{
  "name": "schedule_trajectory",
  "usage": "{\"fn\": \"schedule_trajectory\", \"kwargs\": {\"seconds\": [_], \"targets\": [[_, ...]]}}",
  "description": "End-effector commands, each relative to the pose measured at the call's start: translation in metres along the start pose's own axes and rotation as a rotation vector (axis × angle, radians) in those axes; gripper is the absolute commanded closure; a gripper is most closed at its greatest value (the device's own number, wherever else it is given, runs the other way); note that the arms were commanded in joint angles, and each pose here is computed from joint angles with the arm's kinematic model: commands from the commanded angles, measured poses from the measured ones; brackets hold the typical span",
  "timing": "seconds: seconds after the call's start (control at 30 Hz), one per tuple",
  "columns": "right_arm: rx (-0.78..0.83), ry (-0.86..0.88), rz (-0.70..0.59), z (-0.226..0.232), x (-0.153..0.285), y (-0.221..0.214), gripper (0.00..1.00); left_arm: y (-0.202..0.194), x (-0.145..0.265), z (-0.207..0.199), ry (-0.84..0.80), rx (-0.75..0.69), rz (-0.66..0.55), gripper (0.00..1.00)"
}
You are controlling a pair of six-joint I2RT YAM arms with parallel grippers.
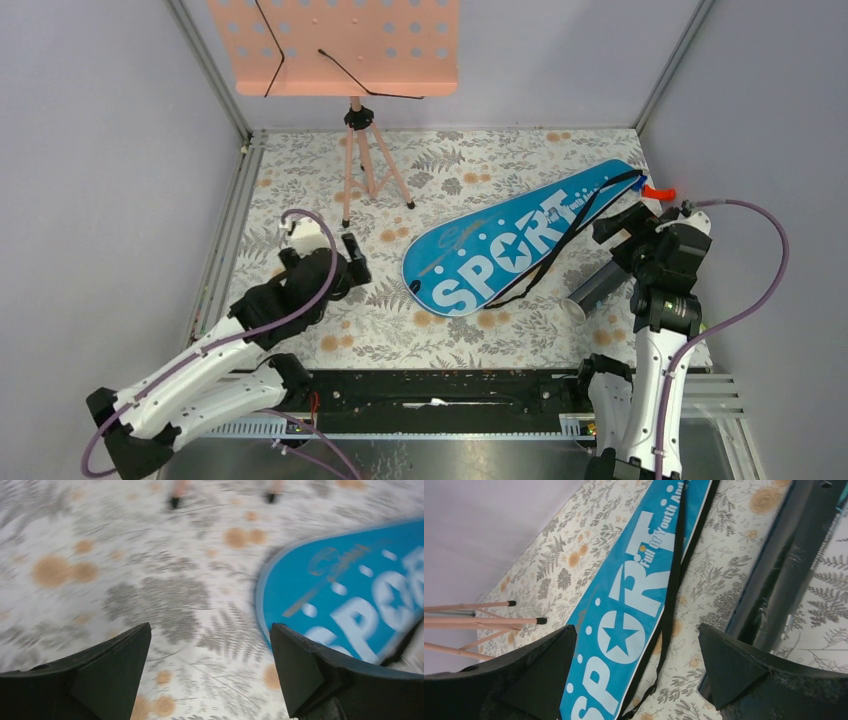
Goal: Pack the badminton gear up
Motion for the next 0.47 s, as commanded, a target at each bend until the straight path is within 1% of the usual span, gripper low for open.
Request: {"fn": "schedule_trajectory", "kwargs": {"seconds": [0.0,0.1,0.17,0.27,0.43], "targets": [[0.048,-0.073,-0.044,-0.012,0.007,0.003,0.00,0.009,-0.003,0.062,0.306,0.180,-0.026,0.01],[0.070,-0.089,-0.054,-0.015,0.011,0.004,0.00,0.019,-0.002,0.089,0.399,0.286,-0.073,0.01],[0.077,-0.074,-0.048,-0.015,0.010,0.001,0.00,0.022,-0.002,0.094,0.404,0.317,-0.092,0.01],[0.114,-0.018,-0.029,-0.010,0.008,-0.003,0.00,0.022,-0.004,0.088,0.356,0.312,-0.086,0.01],[0.117,0.004,-0.041,-0.007,0.009,-0.002,0.00,0.022,-0.007,0.088,0.368,0.298,-0.072,0.01]]}}
Point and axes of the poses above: each gripper's point midway between its finger pads, its own x axis back along the fingers, its own z axis along the line the jaws close on, y = z × x, the point moved 3 cm from there along x, back along the fingers
